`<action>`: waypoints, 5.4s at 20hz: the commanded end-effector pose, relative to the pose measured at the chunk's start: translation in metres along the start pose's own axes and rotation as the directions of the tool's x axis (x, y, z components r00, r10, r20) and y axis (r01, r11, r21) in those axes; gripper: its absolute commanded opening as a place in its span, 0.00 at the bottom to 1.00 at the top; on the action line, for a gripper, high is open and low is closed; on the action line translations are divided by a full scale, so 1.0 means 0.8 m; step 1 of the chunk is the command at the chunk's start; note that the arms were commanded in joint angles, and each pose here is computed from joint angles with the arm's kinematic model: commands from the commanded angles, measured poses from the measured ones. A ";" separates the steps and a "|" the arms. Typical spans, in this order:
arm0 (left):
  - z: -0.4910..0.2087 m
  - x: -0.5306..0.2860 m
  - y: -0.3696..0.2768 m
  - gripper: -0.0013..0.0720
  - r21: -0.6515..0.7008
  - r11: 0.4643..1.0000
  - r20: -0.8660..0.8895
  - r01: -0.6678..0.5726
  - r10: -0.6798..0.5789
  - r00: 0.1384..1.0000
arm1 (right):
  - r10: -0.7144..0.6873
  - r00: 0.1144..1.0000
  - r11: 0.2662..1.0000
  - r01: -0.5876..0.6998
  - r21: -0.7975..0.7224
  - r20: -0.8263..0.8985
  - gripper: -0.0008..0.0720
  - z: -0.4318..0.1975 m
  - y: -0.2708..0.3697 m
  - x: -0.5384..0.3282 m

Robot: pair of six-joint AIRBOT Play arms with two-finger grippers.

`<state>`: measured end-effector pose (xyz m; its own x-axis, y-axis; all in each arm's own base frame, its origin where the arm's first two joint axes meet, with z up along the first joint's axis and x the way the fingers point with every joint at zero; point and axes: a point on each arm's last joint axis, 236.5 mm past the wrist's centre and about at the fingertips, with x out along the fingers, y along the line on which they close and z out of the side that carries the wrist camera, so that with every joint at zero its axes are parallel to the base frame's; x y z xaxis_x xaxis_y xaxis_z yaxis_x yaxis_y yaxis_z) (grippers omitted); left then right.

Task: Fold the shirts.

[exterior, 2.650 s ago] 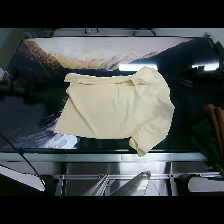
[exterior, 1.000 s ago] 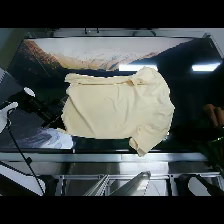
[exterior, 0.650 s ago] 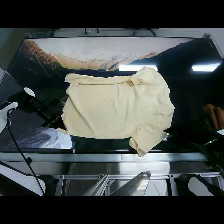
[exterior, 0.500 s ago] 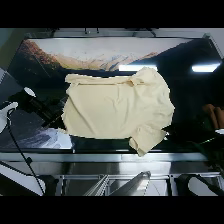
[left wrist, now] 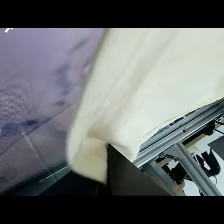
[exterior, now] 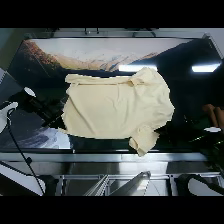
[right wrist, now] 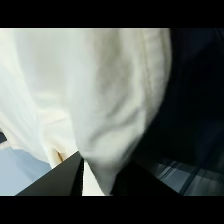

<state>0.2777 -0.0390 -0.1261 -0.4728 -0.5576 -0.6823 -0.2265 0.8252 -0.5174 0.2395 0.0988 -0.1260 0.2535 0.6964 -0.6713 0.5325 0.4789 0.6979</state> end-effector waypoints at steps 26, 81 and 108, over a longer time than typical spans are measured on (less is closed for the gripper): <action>-0.422 -0.530 -0.365 0.04 0.817 0.462 0.510 -0.346 -0.858 0.057 | 0.866 0.387 0.196 0.321 -0.927 0.317 0.04 -0.179 0.560 -0.588; 0.116 -0.125 -0.045 0.53 0.249 0.928 0.158 0.277 -0.321 0.934 | -0.077 0.993 0.850 0.021 -0.526 -0.085 0.45 0.197 0.124 -0.057; -0.083 0.038 0.019 0.84 -0.168 0.981 0.043 0.099 -0.093 0.995 | 0.112 0.901 0.849 0.132 -0.512 0.418 0.89 0.057 0.198 -0.215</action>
<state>0.2082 -0.0287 -0.1069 -0.3665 -0.6615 -0.6543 -0.4333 0.7436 -0.5092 0.3237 0.0227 0.0805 0.6271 0.4384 -0.6438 0.0626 0.7955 0.6027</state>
